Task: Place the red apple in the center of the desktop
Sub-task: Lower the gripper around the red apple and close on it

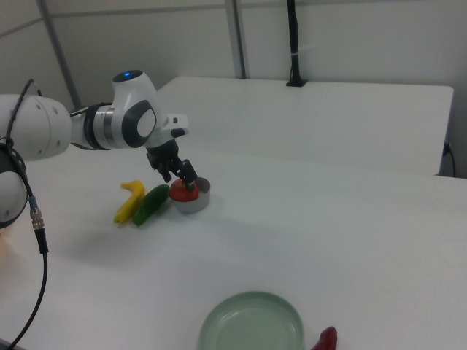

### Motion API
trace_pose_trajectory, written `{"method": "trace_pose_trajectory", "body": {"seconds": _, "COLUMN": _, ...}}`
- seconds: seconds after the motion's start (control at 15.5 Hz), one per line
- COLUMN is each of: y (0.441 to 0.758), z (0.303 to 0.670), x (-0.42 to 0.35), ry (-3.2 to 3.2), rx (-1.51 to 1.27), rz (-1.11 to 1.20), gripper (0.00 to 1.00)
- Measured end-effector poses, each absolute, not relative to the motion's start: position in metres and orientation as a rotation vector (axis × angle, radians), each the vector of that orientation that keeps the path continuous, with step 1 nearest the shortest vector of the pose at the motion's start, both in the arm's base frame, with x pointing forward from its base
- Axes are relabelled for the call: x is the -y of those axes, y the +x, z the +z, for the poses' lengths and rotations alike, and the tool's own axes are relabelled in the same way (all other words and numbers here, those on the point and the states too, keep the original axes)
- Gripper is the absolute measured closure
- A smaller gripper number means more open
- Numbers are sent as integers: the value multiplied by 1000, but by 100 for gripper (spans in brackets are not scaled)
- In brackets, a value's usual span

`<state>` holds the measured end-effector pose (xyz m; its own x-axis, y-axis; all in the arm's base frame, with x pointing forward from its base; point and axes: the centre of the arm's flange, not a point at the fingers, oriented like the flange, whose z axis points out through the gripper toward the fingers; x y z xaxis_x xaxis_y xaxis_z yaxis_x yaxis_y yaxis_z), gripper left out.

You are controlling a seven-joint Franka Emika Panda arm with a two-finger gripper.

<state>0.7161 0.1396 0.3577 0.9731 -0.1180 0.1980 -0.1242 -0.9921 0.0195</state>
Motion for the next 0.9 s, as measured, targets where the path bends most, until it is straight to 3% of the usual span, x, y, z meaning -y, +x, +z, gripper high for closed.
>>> {"method": "trace_pose_trajectory", "body": {"seconds": 0.19, "y": 716, "z": 357, "x": -139, "ry": 3078, "rx": 178, "rz": 309, "gripper": 1}}
{"method": "trace_pose_trajectory", "body": {"seconds": 0.39, "y": 717, "z": 357, "x": -139, "ry": 3075, "rx": 192, "rz": 313, "gripper": 29}}
{"method": "trace_pose_trajectory", "body": {"seconds": 0.9, "y": 719, "z": 364, "x": -135, "ry": 3073, "rx": 252, "rz": 333, "gripper": 32}}
